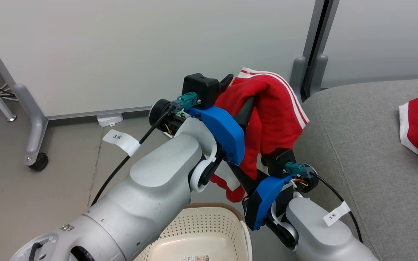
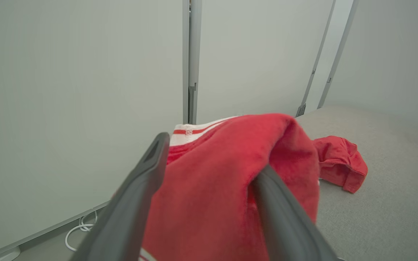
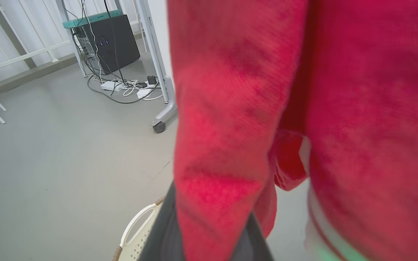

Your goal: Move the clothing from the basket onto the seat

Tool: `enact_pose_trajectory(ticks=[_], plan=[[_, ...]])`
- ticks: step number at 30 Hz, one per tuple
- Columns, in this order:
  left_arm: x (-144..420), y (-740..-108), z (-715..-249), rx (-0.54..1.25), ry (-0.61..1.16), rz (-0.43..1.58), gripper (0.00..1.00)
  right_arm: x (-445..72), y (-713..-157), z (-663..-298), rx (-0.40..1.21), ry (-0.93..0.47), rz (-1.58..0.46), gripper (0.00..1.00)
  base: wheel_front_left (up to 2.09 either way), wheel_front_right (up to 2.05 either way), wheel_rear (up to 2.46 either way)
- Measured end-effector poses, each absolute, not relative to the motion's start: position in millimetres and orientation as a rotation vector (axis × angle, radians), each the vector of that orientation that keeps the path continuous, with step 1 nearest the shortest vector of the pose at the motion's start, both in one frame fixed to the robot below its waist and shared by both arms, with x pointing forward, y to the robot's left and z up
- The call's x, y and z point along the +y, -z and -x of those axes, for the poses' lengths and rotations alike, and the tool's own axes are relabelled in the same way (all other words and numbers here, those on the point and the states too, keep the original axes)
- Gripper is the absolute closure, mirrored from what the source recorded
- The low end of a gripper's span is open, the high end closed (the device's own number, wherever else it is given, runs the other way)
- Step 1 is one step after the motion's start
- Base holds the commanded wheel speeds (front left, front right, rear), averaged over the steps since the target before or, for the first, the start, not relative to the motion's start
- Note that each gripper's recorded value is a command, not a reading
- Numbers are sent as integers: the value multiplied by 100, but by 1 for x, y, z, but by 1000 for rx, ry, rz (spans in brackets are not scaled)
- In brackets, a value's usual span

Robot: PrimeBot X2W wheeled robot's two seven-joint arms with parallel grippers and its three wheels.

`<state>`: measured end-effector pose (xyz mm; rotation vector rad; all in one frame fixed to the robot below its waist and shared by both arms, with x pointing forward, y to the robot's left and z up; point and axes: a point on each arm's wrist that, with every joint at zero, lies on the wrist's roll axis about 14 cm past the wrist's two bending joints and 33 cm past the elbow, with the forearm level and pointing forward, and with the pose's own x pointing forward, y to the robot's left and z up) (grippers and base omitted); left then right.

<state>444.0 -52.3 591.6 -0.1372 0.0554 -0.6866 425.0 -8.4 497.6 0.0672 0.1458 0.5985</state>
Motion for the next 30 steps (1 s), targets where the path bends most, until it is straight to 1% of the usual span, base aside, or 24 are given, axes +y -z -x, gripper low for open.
enact_pose_trajectory(ticks=[8, 13, 17, 23, 30], plan=[[-50, -590, -445, 56, 675, 129, 0, -8, -499, -425, 143, -599, -70, 100, 0, 0, 0], [-48, -568, -442, 119, 688, 96, 0, -15, -501, -430, 136, -573, -83, 100, 0, 0, 0], [-42, -554, -439, 131, 687, 99, 0, -26, -501, -437, 135, -536, -89, 100, 0, 0, 0], [-32, -547, -438, 102, 678, 106, 0, -42, -501, -444, 128, -484, -96, 100, 0, 0, 0], [-26, -551, -444, 26, 674, 140, 0, -80, -507, -452, 84, -386, -99, 100, 0, 0, 0]])
